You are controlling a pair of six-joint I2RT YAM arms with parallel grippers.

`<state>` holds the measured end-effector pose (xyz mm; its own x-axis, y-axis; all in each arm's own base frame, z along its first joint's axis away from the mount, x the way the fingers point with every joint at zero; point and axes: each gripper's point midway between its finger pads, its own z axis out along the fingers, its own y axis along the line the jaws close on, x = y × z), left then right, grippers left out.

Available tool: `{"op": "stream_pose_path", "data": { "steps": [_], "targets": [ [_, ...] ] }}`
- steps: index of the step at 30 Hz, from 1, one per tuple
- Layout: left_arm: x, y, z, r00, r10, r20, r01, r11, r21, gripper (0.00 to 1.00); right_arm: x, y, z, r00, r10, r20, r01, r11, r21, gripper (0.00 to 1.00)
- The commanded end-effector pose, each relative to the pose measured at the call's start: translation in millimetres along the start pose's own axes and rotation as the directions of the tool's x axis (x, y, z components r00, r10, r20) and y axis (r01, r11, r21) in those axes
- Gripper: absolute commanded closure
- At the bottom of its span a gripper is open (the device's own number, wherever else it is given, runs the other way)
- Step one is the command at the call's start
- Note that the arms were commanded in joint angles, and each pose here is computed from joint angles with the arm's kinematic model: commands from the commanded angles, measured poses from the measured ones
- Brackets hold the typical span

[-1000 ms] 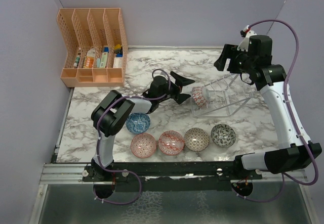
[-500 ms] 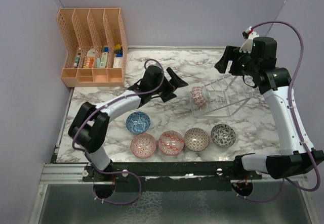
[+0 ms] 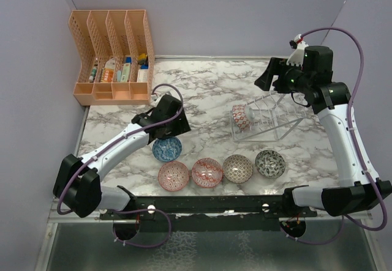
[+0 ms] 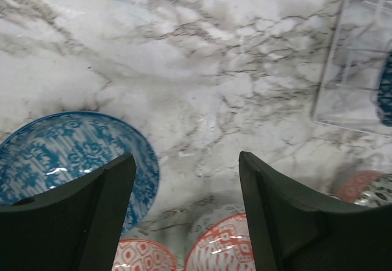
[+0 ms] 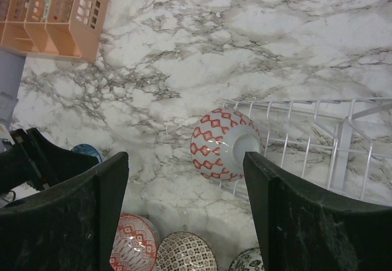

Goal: Load the bowls into the dish rack

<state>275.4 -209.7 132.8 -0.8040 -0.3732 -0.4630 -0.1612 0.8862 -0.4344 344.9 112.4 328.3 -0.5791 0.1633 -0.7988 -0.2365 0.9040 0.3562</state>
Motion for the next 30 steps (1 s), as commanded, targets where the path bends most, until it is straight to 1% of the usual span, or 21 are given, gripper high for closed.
{"op": "stream_pose_path", "data": {
  "steps": [1, 4, 7, 13, 23, 24, 28, 30],
  "targets": [
    [16, 43, 7, 0.995, 0.099, -0.017, -0.100, 0.986, -0.135, 0.33, -6, 10, -3, 1.000, 0.021, 0.000, -0.021, 0.999, -0.045, 0.24],
    [24, 52, 14, 0.991, 0.125, -0.039, -0.130, 0.979, -0.157, 0.39, -5, 11, -6, 1.000, 0.025, -0.001, -0.025, 0.999, -0.044, 0.24],
    [30, 56, 19, 0.988, 0.143, -0.055, -0.150, 0.976, -0.159, 0.46, -2, 9, -9, 1.000, 0.027, -0.003, -0.027, 0.999, -0.035, 0.24],
    [44, 57, 35, 0.983, 0.151, -0.108, -0.165, 0.976, -0.141, 0.47, 5, 6, -14, 1.000, 0.028, -0.011, -0.028, 0.999, -0.018, 0.24],
    [56, 54, 57, 0.970, 0.176, -0.167, -0.200, 0.971, -0.134, 0.47, 11, 4, -16, 0.999, 0.025, -0.022, -0.025, 1.000, -0.006, 0.24],
    [57, 55, 58, 0.969, 0.180, -0.172, -0.204, 0.969, -0.136, 0.49, 12, 4, -16, 0.999, 0.025, -0.023, -0.025, 1.000, -0.007, 0.24],
    [58, 59, 58, 0.963, 0.199, -0.184, -0.228, 0.962, -0.149, 0.63, 13, 4, -17, 0.999, 0.025, -0.022, -0.025, 1.000, -0.008, 0.24],
    [59, 62, 57, 0.960, 0.206, -0.188, -0.235, 0.960, -0.153, 0.64, 13, 4, -18, 1.000, 0.023, -0.019, -0.023, 1.000, -0.007, 0.24]
  ]
}}
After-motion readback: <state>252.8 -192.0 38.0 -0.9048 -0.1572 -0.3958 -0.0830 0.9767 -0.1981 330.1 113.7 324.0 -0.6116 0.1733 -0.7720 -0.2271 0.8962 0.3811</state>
